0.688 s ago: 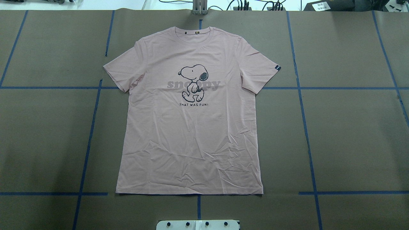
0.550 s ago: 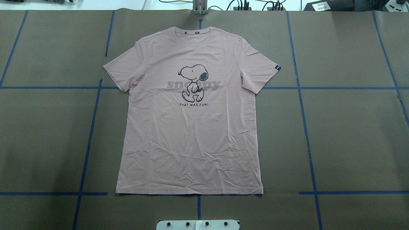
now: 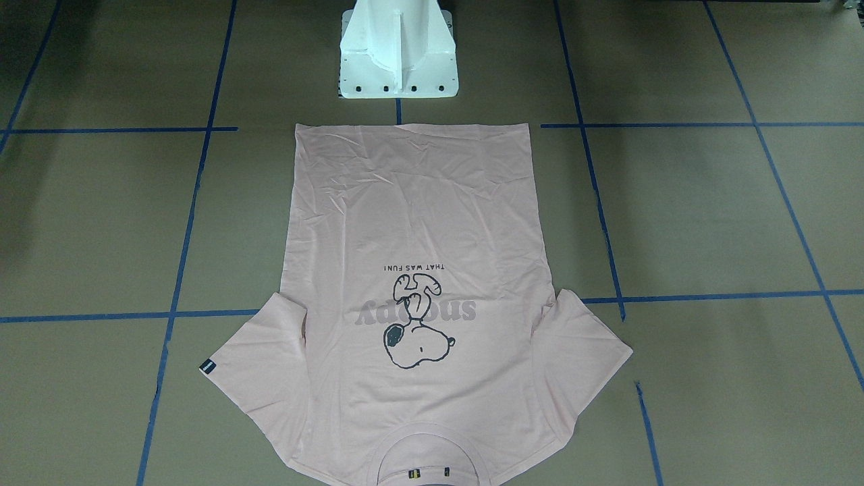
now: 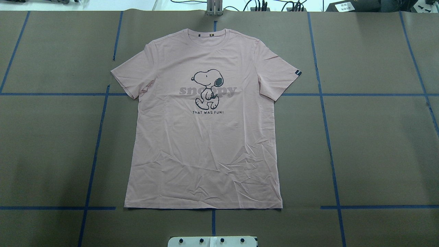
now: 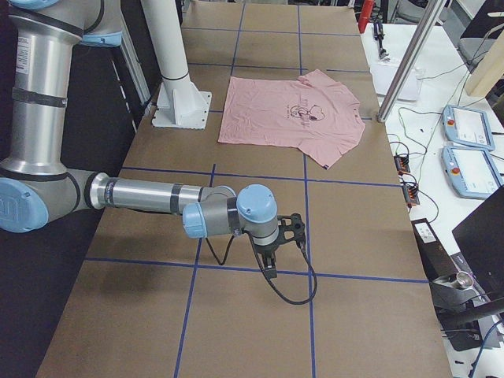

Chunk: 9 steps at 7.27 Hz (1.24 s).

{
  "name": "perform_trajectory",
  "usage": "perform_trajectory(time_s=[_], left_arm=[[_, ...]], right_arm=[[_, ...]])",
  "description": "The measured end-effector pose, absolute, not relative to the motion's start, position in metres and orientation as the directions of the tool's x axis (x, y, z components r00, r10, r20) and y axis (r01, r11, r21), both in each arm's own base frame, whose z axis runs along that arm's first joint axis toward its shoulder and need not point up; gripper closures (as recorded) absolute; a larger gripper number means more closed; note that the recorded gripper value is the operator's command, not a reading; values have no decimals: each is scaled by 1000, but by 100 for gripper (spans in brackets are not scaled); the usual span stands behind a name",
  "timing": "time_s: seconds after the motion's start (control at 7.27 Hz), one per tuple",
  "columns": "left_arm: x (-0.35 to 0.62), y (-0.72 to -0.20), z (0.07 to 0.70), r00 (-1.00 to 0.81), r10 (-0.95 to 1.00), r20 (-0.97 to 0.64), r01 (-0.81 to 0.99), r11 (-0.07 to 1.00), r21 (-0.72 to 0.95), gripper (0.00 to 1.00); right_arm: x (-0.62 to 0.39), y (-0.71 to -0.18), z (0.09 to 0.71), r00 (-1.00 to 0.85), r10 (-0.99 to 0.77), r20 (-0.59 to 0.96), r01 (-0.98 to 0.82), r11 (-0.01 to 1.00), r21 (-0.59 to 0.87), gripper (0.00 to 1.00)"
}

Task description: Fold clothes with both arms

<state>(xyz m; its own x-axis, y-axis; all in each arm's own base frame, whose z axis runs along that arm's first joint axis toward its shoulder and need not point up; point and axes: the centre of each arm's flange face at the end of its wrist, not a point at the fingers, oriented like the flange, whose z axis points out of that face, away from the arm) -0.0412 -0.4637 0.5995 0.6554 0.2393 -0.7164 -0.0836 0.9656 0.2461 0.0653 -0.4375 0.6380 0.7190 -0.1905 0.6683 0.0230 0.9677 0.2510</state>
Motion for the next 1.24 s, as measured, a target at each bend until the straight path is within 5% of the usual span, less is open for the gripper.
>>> perform_trajectory(time_s=[0.41,1.24], left_arm=[[-40,-478,575,657,368,-659,-84,903,421,0],[-38,-525,516,647,567,-509,-28,686,727,0]], right_arm=[[45,-512,572,703,-301,645,51,925,377,0],[-23,-587,482,597,-293,747,5,932,361,0]])
